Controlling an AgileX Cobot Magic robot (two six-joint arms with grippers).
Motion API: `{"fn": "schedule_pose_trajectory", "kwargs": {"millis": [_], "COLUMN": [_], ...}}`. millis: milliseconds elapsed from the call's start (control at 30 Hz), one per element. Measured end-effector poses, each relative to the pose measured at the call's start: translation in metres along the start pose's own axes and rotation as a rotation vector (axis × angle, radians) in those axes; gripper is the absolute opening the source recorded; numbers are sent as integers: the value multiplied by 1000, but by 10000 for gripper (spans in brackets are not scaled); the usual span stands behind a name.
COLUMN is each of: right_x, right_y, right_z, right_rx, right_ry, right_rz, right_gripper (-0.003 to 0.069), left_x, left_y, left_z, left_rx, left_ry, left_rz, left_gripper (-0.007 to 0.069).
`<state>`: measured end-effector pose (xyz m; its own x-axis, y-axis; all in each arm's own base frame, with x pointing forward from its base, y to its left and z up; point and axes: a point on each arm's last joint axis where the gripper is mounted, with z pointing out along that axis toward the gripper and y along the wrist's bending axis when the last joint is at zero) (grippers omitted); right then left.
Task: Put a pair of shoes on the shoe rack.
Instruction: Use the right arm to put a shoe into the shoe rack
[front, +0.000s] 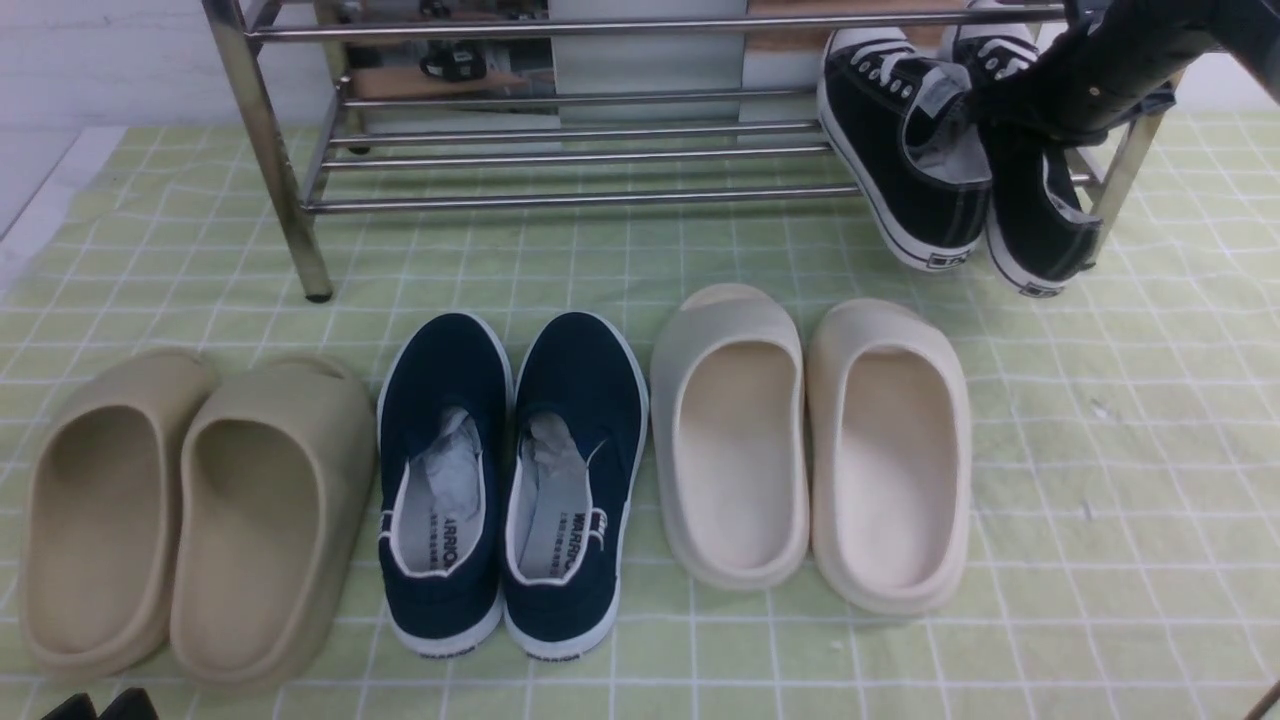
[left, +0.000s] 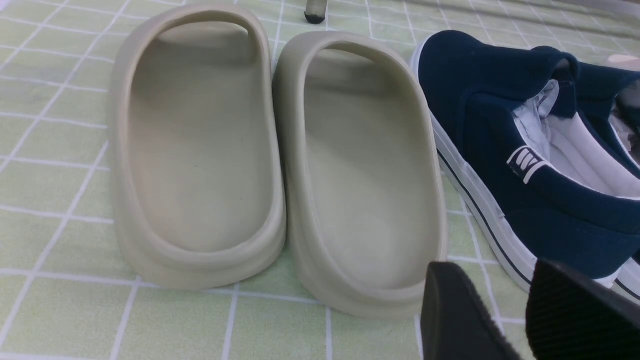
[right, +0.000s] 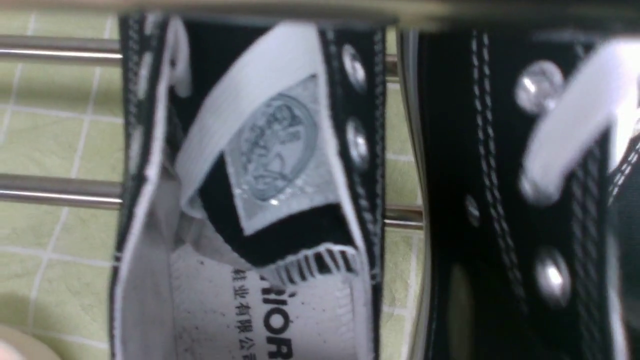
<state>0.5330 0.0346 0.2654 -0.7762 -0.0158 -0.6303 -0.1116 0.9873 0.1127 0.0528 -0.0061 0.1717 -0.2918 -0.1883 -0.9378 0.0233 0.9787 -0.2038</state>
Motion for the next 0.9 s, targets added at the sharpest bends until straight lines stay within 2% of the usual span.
{"fn": "schedule_pose_trajectory", "kwargs": {"millis": [33,67,133,167,233,300,400,467,700,900], "right_x": [0,-1,-3,-3,-5,-9,-14,-11,25,26], "right_y": [0,1,2,2,3,5,8,9,5,3], "right_z": [0,0,-3,-3,-12,-24,-45,-57,-32,-43], "right_rx": [0,-5,-14,-15,-16,-17,-17,-18,-25,5], "right_ry": [-2,-10,-18,-17,-24,-36,-61,-41,156,170], "right_rz": [0,-1,1,2,-7,-26,-42,-61,-75,-95], "right_gripper": [237,312,412,419,493,516,517,493,424,428], "left_x": [0,0,0,0,0,0,0,0,0,0], "left_y": [0,0,0,0,0,0,0,0,0,0], "left_z": [0,0,0,0,0,0,0,0,0,0], "left_rx": [0,0,0,0,0,0,0,0,0,0], "left_ry": [0,0,0,0,0,0,0,0,0,0], "left_rz": [0,0,0,0,0,0,0,0,0,0], "left_gripper": [239,239,239,239,239,239,239,239,239,239]}}
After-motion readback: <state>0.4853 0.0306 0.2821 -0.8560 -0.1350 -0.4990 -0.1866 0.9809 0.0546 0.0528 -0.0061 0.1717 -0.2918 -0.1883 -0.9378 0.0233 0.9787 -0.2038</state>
